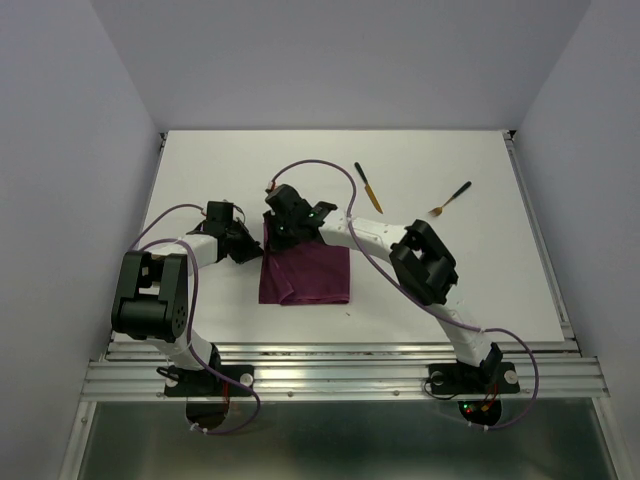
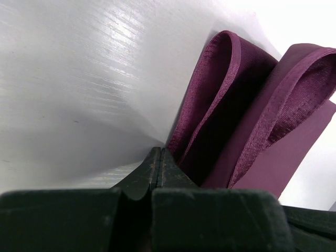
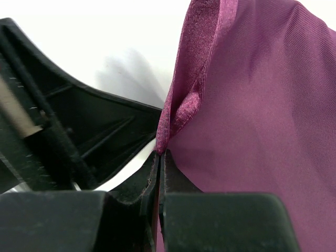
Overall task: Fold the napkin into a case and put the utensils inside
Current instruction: Fold the rectangle-folded napkin at the center of the board, then smooth out the square-folded napkin at the center of the board.
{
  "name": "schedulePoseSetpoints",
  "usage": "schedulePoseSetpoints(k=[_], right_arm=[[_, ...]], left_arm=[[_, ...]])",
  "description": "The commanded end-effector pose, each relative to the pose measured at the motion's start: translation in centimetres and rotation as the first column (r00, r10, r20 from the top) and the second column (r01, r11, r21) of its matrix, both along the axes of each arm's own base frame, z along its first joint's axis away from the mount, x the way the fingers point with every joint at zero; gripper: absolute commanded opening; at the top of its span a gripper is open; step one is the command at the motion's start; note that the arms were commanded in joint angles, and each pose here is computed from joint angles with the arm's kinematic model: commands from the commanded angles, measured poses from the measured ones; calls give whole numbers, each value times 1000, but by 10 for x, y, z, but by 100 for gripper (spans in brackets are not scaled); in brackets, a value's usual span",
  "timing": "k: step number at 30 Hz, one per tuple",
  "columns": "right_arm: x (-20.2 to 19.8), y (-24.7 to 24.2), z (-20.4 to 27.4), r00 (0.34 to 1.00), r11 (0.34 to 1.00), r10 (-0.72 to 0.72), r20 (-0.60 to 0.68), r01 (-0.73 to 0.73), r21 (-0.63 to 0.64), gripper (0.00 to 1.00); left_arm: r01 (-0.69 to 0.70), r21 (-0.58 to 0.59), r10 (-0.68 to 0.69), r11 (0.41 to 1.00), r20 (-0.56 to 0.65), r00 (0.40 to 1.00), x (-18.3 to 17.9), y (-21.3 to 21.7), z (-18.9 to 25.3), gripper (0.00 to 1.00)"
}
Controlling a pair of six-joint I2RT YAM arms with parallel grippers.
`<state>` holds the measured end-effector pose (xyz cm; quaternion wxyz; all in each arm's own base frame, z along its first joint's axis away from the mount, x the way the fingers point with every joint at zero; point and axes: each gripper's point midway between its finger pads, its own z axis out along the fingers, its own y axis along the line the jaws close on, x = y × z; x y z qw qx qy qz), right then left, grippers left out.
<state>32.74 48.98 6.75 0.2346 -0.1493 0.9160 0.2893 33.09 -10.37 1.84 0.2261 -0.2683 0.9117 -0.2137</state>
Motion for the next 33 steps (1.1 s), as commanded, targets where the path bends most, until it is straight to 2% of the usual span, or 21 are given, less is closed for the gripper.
schedulePoseSetpoints(k=[1,14,15,16,17,18,20,26,31,33], right_arm=[[2,22,45,998,994,23,64,-30,102,1],[2,27,35,998,994,36,43,-40,99,1],[2,28,36,998,994,36,45,-40,101,4],[3,27,37,998,994,36,50,-41,98,12],[3,27,39,998,994,39,56,-45,97,23],[3,26,47,997,994,42,67,-48,98,39],[4,22,55,995,994,41,92,-49,92,53],[13,-20,103,983,995,-45,176,28,100,56],[24,-88,100,974,983,-166,151,151,103,54],[18,-112,74,974,980,-196,116,191,58,54]], left_arm=[[9,29,-7,1000,-74,997,-19,3,-18,0],[8,28,-6,1000,-75,997,-21,3,-18,0],[9,29,-7,1000,-74,997,-21,3,-18,0],[8,28,-6,1000,-72,997,-21,3,-17,0],[7,29,-5,1000,-72,997,-21,3,-17,0],[5,30,-3,1000,-72,997,-21,3,-17,0],[1,36,1,999,-70,998,-21,5,-16,0],[-4,53,7,999,-65,998,-19,8,-13,0],[-17,84,22,996,-59,998,-20,14,-7,0],[-34,102,37,994,-31,999,-16,19,4,0]])
